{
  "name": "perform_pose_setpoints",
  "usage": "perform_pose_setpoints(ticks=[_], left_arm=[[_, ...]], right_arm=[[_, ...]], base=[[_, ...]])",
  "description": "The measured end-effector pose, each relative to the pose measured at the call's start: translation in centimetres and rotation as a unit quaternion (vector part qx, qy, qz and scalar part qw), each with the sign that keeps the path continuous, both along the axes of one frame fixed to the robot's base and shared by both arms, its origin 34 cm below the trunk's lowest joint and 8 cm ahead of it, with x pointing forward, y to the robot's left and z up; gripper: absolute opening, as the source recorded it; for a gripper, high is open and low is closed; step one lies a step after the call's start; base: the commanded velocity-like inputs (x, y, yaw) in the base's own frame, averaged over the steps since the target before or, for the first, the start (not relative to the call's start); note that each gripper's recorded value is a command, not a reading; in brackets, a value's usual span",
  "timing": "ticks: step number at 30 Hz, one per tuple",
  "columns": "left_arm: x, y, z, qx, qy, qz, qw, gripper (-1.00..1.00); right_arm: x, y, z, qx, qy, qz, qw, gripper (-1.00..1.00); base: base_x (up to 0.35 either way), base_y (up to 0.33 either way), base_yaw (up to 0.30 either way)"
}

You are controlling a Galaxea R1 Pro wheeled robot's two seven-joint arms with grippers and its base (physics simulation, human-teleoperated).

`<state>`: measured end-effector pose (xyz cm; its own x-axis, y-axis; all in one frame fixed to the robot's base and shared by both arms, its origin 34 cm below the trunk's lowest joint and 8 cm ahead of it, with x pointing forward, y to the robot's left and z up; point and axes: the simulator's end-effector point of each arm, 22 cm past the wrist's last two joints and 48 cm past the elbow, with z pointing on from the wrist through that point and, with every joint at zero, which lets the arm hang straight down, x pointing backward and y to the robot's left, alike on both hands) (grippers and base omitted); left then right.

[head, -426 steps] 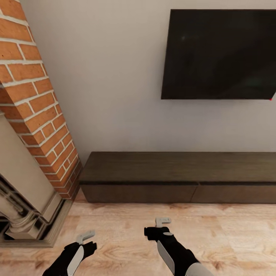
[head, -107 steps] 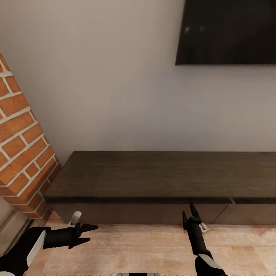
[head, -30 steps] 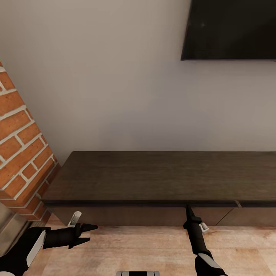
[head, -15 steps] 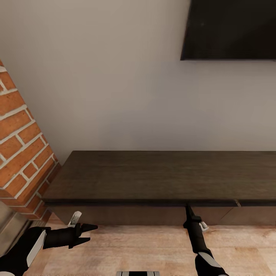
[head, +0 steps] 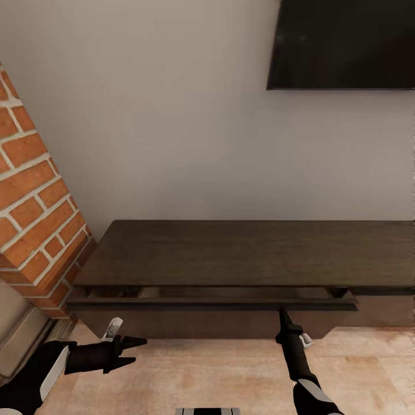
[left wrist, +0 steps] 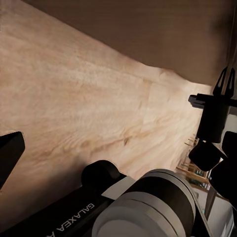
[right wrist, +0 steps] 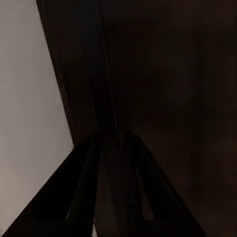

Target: Place each of the two pumpkins and all three candles from the living room inside a cabinet in the living room (use any cabinet), then make sure every cabinet is closed, and position the cauldron so it is next to a table in the living room.

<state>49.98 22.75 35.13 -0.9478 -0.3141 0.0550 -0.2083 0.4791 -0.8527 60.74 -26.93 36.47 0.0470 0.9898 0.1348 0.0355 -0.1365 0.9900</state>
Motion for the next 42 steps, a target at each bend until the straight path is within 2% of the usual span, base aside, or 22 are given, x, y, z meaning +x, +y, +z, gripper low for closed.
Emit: perform_pose_setpoints(ticks=[12, 42], left_arm=[[0.0, -0.01, 0.0, 0.0, 0.0, 0.0, 1.0, 1.0], [0.02, 0.03, 0.01, 0.0, 0.0, 0.001, 1.0, 1.0]], right_arm=[[0.02, 0.03, 0.0, 0.0, 0.0, 0.0, 1.0, -1.0], [0.0, 0.06, 0.0, -0.001, 0.0, 0.002, 1.0, -1.0]], base=[[-0.308, 0.0, 0.0], [-0.099, 0.0, 0.0]])
